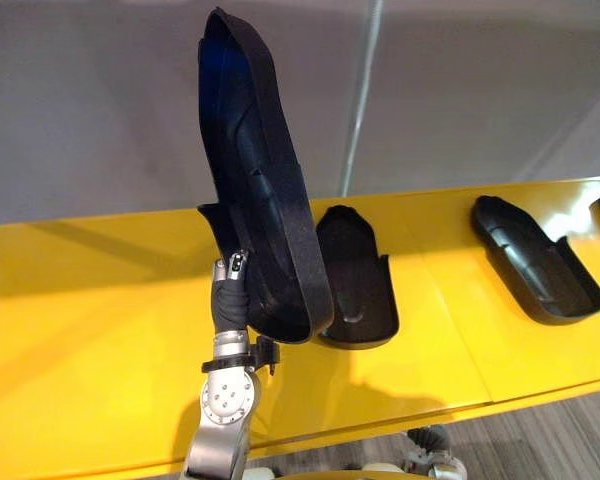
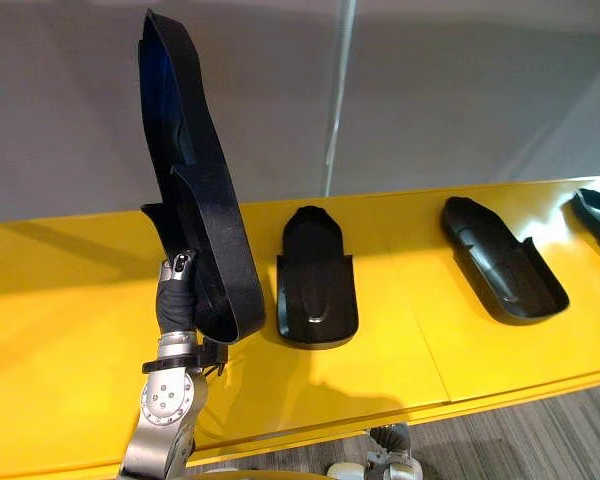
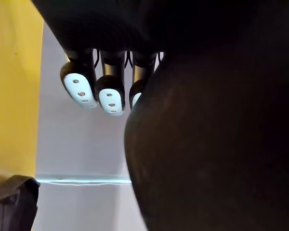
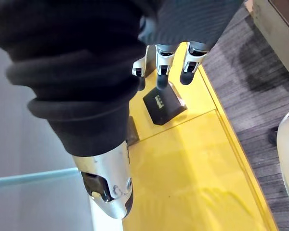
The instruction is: Walk over and take plastic housings, then place them on the shelf
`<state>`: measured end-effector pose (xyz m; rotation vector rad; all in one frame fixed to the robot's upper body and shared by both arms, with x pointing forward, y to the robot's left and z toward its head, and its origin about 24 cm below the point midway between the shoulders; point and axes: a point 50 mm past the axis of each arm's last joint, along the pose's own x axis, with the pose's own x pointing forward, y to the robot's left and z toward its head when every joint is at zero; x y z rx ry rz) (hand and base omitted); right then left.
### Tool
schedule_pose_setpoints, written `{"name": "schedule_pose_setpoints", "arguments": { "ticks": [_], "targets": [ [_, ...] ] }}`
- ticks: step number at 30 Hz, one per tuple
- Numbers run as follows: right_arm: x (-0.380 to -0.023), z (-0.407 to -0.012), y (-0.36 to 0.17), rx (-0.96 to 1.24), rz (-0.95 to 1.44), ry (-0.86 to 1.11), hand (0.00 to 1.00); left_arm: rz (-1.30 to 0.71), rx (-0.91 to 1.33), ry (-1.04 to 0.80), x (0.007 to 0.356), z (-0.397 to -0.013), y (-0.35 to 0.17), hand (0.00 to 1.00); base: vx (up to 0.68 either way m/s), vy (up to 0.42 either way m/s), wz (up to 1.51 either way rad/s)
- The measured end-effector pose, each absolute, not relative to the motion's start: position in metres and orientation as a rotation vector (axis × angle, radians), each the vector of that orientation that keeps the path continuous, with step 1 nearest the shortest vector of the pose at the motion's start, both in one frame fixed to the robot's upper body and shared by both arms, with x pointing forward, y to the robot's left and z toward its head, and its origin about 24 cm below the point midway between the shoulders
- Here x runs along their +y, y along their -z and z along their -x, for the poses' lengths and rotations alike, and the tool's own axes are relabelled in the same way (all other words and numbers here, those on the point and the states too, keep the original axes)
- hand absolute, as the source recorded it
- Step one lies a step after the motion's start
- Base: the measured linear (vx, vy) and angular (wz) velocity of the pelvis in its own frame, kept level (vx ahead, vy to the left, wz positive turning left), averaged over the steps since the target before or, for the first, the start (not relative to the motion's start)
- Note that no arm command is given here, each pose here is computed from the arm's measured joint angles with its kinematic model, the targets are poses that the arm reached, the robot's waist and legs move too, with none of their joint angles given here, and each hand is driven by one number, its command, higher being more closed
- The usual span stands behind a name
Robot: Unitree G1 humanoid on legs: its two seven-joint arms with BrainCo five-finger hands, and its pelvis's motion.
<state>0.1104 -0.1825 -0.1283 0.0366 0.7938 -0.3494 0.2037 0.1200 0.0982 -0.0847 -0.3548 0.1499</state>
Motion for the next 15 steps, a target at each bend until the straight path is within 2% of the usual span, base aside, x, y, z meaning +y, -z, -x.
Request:
{"name": "schedule_pose_setpoints", "arguments": {
  "ticks": [4,7,12,14,15],
  "targets": [
    [-0.183,-0.125,0.129,0.787,-0.03,0.338,0.0,0.082,-0.352,-0.165,0.123,-0.204,-0.097,1.0,-0.08,0.007,0.51],
    [-0.196,-0.13,0.128,0.779,0.004,0.365,0.0,0.087,-0.331,-0.163,0.121,-0.205,-0.093,1.0,-0.09,0.209,0.35],
    [-0.213,-0.125,0.124,0.769,0.038,0.402,0.0,0.136,-0.359,-0.149,0.111,-0.207,-0.1,1.0,-0.07,0.504,0.2],
    [-0.204,-0.125,0.122,0.75,-0.01,0.419,0.0,0.132,-0.371,-0.12,0.107,-0.209,-0.103,1.0,-0.12,0.726,-0.07],
    [-0.185,-0.129,0.122,0.746,-0.059,0.393,0.0,0.11,-0.367,-0.123,0.111,-0.208,-0.101,1.0,-0.16,0.589,-0.47]
  ]
}}
